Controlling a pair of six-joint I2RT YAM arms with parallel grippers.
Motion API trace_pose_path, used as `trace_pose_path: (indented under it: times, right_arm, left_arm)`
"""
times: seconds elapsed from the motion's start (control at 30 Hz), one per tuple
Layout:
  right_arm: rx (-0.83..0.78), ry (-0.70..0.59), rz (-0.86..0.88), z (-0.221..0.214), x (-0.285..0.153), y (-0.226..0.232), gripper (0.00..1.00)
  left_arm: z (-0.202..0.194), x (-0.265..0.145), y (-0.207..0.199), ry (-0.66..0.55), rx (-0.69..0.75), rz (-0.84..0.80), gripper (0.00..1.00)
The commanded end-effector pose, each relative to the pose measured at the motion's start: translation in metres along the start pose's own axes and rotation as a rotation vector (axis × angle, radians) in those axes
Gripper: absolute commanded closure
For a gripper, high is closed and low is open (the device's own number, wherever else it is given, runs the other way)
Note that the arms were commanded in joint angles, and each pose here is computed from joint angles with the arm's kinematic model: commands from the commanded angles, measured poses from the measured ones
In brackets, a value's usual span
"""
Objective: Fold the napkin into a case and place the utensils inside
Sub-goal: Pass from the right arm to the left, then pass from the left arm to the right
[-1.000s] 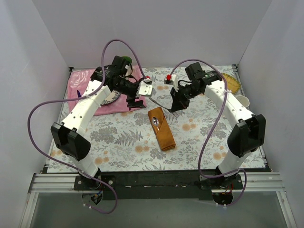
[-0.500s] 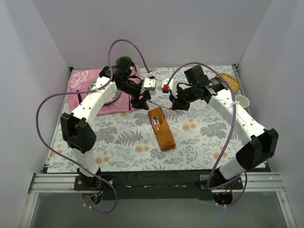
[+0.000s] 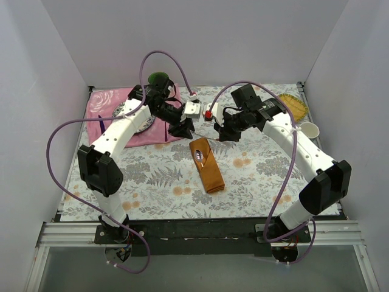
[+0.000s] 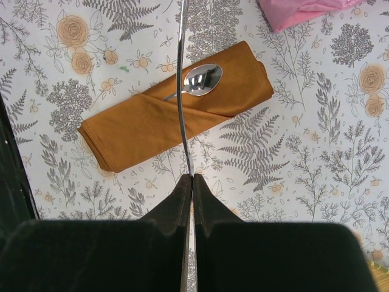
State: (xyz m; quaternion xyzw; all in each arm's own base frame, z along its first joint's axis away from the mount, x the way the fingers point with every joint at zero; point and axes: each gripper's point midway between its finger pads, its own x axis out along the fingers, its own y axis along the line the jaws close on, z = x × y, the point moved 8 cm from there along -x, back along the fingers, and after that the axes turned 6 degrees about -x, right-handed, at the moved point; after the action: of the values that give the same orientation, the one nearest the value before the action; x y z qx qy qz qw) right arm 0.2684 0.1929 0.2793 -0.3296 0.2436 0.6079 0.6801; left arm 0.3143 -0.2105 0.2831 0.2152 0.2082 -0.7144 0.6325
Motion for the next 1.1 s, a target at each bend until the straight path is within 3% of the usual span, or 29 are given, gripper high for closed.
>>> trace_pose_path:
  times: [0.0, 0.1, 0.2, 0.27, 0.37, 0.4, 0.5, 0.53, 0.57, 0.6, 0.67, 0.7, 0.73, 0.77, 0.8, 0.87, 0.93, 1.07]
  right_arm:
    - [-0.056, -0.014, -0.013, 0.014, -0.008, 0.000, 0.99]
    - [-0.067, -0.031, -0.030, 0.022, -0.011, -0.002, 0.99]
    - [-0.070, -0.039, -0.047, 0.029, -0.015, -0.006, 0.99]
    - [-0.041, -0.050, -0.065, 0.035, -0.018, -0.010, 0.99]
    - [0.009, -0.113, -0.180, 0.052, -0.038, -0.028, 0.48]
    - [0.031, -0.161, -0.265, 0.054, -0.050, -0.044, 0.27]
    - [0.134, -0.290, -0.394, 0.062, -0.089, -0.066, 0.01]
    - [0.132, -0.361, -0.450, 0.075, -0.107, -0.076, 0.02]
    - [0.151, -0.401, -0.481, 0.079, -0.119, -0.081, 0.01]
    - [0.225, -0.455, -0.505, 0.079, -0.131, -0.088, 0.01]
    - [0.242, -0.577, -0.595, 0.089, -0.152, -0.103, 0.03]
    - [0.268, -0.633, -0.608, 0.085, -0.163, -0.108, 0.05]
    - [0.304, -0.703, -0.614, 0.089, -0.173, -0.103, 0.05]
    - [0.269, -0.785, -0.652, 0.090, -0.176, -0.110, 0.07]
    - [0.270, -0.825, -0.669, 0.089, -0.180, -0.110, 0.15]
    - [0.265, -0.942, -0.681, 0.100, -0.195, -0.104, 0.21]
    - [0.303, -0.979, -0.643, 0.104, -0.196, -0.105, 0.27]
    - [0.305, -0.995, -0.555, 0.109, -0.192, -0.100, 0.39]
  left_arm:
    - [0.017, 0.002, -0.006, -0.034, 0.067, -0.010, 0.67]
    - [0.013, 0.008, -0.007, -0.009, 0.072, -0.012, 0.72]
    - [0.014, 0.009, -0.004, -0.013, 0.056, 0.015, 1.00]
    - [0.016, 0.008, -0.001, -0.033, 0.014, 0.045, 1.00]
    - [0.017, -0.003, 0.005, -0.106, -0.072, 0.078, 1.00]
    - [0.015, -0.006, 0.007, -0.127, -0.113, 0.080, 1.00]
    - [0.018, -0.026, 0.014, -0.259, -0.290, 0.094, 1.00]
    - [0.023, -0.039, 0.023, -0.338, -0.276, 0.109, 1.00]
    - [0.025, -0.043, 0.016, -0.385, -0.414, 0.083, 1.00]
    - [0.029, -0.048, 0.016, -0.425, -0.438, 0.081, 1.00]
    - [0.037, -0.059, 0.012, -0.534, -0.404, 0.092, 1.00]
    - [0.041, -0.060, 0.004, -0.576, -0.533, 0.054, 1.00]
    - [0.057, -0.071, 0.005, -0.659, -0.403, 0.092, 1.00]
    - [0.062, -0.074, 0.002, -0.708, -0.411, 0.116, 1.00]
    - [0.062, -0.074, -0.008, -0.753, -0.528, 0.087, 1.00]
    - [0.074, -0.082, -0.011, -0.837, -0.504, 0.100, 1.00]
    - [0.082, -0.088, -0.008, -0.919, -0.582, 0.122, 1.00]
    - [0.092, -0.096, -0.011, -0.974, -0.556, 0.152, 1.00]
